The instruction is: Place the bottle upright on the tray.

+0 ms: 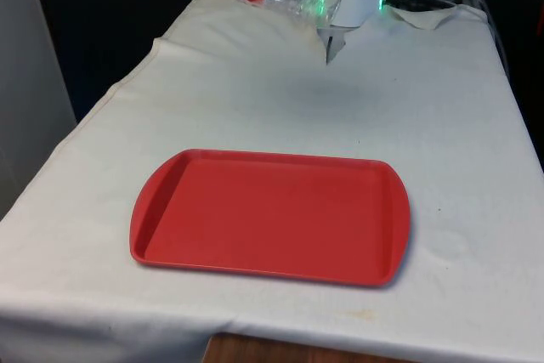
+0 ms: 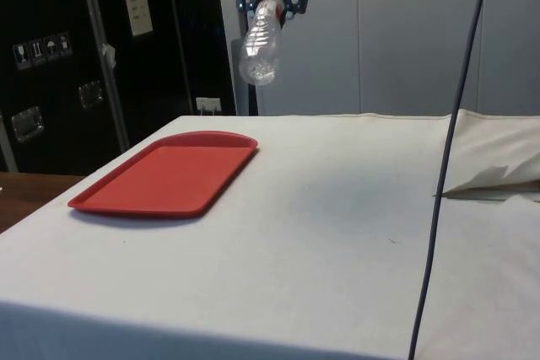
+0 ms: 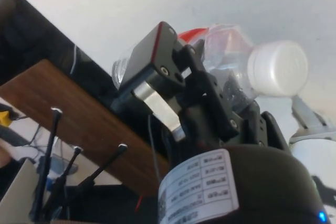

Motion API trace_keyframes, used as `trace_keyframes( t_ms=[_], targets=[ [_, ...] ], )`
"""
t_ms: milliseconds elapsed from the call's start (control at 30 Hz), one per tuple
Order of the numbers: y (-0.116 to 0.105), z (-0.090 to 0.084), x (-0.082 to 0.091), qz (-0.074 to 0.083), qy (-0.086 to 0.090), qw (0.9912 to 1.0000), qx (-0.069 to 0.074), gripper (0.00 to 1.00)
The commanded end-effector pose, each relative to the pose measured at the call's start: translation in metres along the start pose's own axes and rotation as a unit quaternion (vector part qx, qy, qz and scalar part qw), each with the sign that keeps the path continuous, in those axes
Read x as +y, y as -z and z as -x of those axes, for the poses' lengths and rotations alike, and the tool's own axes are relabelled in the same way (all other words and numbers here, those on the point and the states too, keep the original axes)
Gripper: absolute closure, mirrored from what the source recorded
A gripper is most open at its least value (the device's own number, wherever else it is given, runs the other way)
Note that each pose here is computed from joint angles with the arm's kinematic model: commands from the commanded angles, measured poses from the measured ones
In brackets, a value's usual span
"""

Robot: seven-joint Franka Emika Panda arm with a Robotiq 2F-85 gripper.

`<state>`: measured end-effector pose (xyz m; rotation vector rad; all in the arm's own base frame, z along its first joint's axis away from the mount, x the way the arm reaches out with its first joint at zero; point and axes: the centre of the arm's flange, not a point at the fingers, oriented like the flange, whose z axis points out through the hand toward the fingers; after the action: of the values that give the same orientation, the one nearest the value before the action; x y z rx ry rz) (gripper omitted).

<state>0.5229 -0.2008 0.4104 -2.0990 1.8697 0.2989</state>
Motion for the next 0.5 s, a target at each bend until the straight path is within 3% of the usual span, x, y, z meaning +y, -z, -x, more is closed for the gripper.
trace_keyframes(
  t_ms=[0, 100, 133, 167, 433, 467],
  targets=[
    [0.0005, 0.0015, -0.0011, -0.001, -0.001, 0.99992, 0.013, 0.67],
    [0.0002, 0.0022, -0.0022, 0.002, 0.001, 0.99976, 0.022, 0.67],
    [-0.0006, 0.0010, -0.0014, 0.005, 0.002, 0.99991, 0.012, 0.67],
    [0.0000, 0.0025, -0.0027, 0.004, 0.001, 0.99968, 0.025, 0.67],
    [-0.0022, 0.0052, -0.0059, 0.015, 0.006, 0.99861, 0.050, 0.67],
    [-0.0027, 0.0042, -0.0052, 0.018, 0.008, 0.99893, 0.042, 0.67]
  ],
)
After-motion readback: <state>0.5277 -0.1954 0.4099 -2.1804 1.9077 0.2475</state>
